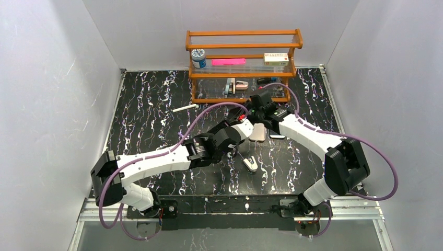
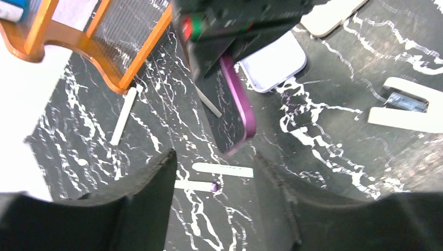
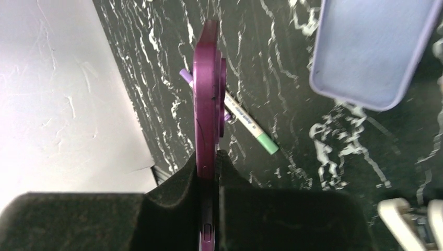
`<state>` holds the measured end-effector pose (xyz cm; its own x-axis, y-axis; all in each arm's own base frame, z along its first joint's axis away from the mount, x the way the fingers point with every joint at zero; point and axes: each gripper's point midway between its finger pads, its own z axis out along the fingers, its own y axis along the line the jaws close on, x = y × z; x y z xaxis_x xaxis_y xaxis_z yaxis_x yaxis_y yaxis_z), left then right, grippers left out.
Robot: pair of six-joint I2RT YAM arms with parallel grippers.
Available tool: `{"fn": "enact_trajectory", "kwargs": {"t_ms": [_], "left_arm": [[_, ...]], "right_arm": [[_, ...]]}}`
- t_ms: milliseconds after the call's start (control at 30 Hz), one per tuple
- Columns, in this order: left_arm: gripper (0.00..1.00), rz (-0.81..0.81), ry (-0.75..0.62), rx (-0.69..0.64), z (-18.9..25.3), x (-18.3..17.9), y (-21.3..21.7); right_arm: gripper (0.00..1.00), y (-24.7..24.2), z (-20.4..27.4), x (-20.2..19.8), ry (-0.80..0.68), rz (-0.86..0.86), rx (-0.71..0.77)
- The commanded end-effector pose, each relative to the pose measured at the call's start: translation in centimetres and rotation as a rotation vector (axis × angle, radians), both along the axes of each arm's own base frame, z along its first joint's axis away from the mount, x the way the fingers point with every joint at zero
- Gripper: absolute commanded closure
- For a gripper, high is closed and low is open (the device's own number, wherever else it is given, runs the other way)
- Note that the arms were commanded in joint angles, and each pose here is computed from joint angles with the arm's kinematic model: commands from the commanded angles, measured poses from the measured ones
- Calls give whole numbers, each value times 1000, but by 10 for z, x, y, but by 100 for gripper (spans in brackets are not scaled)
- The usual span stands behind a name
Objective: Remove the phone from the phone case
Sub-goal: Place the phone at the center of the board.
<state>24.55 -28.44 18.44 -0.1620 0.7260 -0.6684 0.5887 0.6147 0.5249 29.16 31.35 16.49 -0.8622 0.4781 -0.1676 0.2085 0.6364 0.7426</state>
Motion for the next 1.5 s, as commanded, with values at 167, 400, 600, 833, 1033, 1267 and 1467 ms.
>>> {"fn": "enact_trajectory", "kwargs": {"t_ms": [167, 400, 600, 833, 1033, 1267, 1467], "left_arm": [[24, 109, 28, -226, 14, 8, 17], [7, 297, 133, -366, -6, 29, 76], [2, 451, 161, -414, -26, 36, 128], [2, 536, 66, -426, -33, 38, 158], [2, 598, -29, -437, -26, 42, 174], [2, 602, -47, -433, -25, 44, 176], [2, 599, -49, -432, -25, 44, 176]], "right_arm": [[99, -63, 31, 40, -306, 135, -74], [99, -154, 27, 67, -476, 185, -204], [99, -250, 11, 90, -514, 108, -323], [98, -310, -30, 99, -451, 99, -266], [98, -322, -60, 105, -423, 188, -223], [97, -311, -82, 104, -417, 228, -122], [96, -296, -100, 95, -348, 242, -3]]}}
